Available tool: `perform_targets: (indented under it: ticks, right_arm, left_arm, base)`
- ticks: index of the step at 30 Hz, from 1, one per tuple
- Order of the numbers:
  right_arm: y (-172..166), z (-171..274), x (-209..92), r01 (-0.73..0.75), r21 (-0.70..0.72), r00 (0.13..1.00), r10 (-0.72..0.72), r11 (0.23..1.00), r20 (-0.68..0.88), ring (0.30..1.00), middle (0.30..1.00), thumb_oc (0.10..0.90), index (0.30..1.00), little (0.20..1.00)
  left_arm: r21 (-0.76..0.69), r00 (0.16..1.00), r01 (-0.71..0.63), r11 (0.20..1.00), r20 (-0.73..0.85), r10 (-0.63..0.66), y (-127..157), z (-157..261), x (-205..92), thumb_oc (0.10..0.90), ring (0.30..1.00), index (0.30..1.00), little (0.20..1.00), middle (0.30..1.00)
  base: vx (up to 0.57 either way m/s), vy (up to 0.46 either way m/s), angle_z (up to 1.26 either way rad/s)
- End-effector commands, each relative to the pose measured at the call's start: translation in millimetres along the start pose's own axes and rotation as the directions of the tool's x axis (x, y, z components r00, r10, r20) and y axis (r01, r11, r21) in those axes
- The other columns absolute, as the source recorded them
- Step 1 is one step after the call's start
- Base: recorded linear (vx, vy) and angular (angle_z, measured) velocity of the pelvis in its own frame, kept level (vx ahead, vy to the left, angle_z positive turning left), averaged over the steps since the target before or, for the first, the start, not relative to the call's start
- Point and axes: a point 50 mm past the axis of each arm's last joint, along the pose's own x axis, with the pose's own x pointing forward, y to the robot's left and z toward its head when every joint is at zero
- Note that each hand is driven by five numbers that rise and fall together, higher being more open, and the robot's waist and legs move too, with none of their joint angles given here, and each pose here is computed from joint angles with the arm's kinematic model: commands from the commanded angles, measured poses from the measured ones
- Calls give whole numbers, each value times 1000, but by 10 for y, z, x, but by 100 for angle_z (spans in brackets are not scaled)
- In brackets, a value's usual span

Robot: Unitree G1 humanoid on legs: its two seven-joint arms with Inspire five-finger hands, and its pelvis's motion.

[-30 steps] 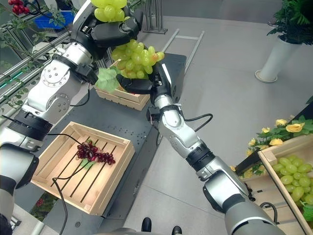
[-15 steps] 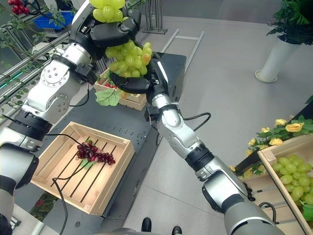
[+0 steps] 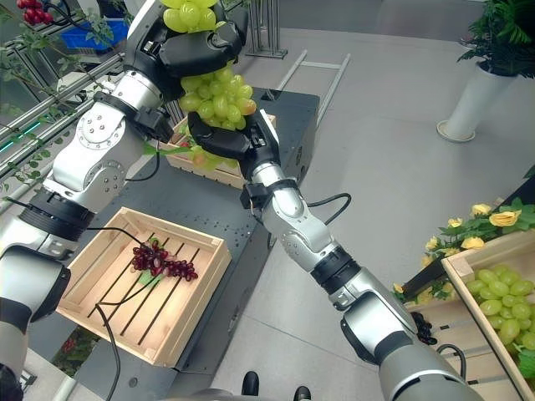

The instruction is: Pick up the fruits from the basket on one side to the basket on the other side

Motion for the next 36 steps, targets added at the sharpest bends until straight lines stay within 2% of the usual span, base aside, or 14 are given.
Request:
perform_targets:
  ticks: [1,6,7,8,15,24,30,32,36]
  right_arm:
    - [261,402,55,-106,180,958,52,978,283,300,300,400,300,300]
    - [237,411,63,-94,191,958,37,977,285,300,300,400,300,300]
    - [218,413,64,-84,200,957,23,976,288,300,300,400,300,300]
    - [219,413,65,-82,201,957,21,976,290,300,300,400,300,300]
    - [227,426,47,-78,194,953,16,978,302,300,300,400,300,300]
    - [84,380,0,-26,191,953,-34,981,302,300,300,400,300,300]
    - [-90,267,-55,37,186,957,-88,982,278,300,300,400,300,300]
    - [-207,214,-99,72,188,958,-120,979,259,300,300,400,300,300]
    - [-379,92,-201,113,187,963,-154,976,222,300,300,400,300,300]
  left_arm:
    - [-31,988,-88,996,121,91,117,187,92,400,300,300,300,300]
    - [-32,988,-102,994,111,105,151,179,88,400,300,300,300,300]
    - [-49,990,-112,992,79,116,172,131,79,761,841,841,841,841]
    - [-47,990,-116,992,71,119,176,118,77,800,900,900,900,900]
    - [-20,990,-138,990,-21,138,239,-57,12,800,900,900,900,900]
    - [-41,947,-307,951,-109,301,543,-384,-225,800,900,900,900,900]
    - [-63,877,-449,891,-220,426,679,-741,-495,800,900,900,900,900]
    - [15,832,-503,864,-262,489,776,-915,-689,800,900,900,900,900]
    - [49,780,-558,829,-311,543,897,-1073,-946,800,900,900,900,900]
  base:
    - [0,0,0]
    - [0,0,0]
    - [0,0,0]
    - [0,0,0]
    - [0,0,0]
    - [0,0,0]
    - [-6,4,-1]
    - [-14,18,-4]
    - [-4,9,-3]
